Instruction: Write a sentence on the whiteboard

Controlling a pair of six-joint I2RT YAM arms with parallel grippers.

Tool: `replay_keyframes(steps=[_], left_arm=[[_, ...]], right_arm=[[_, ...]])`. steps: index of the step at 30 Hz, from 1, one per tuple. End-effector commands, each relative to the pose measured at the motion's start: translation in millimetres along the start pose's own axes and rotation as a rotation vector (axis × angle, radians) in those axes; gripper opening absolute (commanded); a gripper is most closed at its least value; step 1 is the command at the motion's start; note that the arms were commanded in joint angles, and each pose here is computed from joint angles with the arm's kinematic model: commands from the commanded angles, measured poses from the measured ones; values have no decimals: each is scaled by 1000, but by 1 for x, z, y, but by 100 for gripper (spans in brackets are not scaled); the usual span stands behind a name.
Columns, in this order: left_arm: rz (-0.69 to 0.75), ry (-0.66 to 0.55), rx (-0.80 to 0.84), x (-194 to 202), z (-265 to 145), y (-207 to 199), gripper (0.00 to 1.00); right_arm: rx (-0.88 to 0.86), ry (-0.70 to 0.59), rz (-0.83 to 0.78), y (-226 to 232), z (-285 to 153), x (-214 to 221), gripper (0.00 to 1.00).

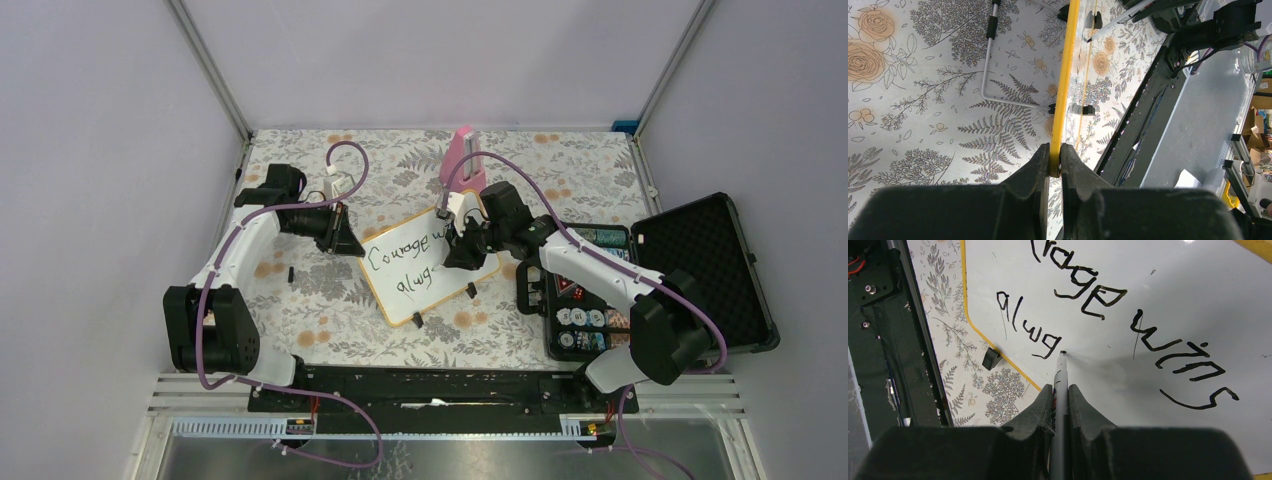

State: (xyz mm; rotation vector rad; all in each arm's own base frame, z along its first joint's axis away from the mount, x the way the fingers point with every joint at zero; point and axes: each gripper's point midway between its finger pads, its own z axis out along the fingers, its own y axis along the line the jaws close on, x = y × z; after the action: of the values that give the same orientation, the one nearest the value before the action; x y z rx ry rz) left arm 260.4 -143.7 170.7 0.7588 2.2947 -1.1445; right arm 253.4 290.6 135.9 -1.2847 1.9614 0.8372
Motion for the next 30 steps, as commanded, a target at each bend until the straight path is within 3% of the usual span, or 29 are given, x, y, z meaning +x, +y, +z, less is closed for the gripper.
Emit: replay_keyframes(steps=[1, 18, 30], left_arm=[[78, -1, -63, -7, 2, 16, 0], [82, -2, -65, -7, 2, 17, 0], [80, -1, -63, -7, 2, 17, 0]], right_arm=[[20, -13, -28, -3, 2, -4, 0], [75, -29, -11, -15, 2, -18, 0], [15, -34, -21, -1, 6, -19, 0]])
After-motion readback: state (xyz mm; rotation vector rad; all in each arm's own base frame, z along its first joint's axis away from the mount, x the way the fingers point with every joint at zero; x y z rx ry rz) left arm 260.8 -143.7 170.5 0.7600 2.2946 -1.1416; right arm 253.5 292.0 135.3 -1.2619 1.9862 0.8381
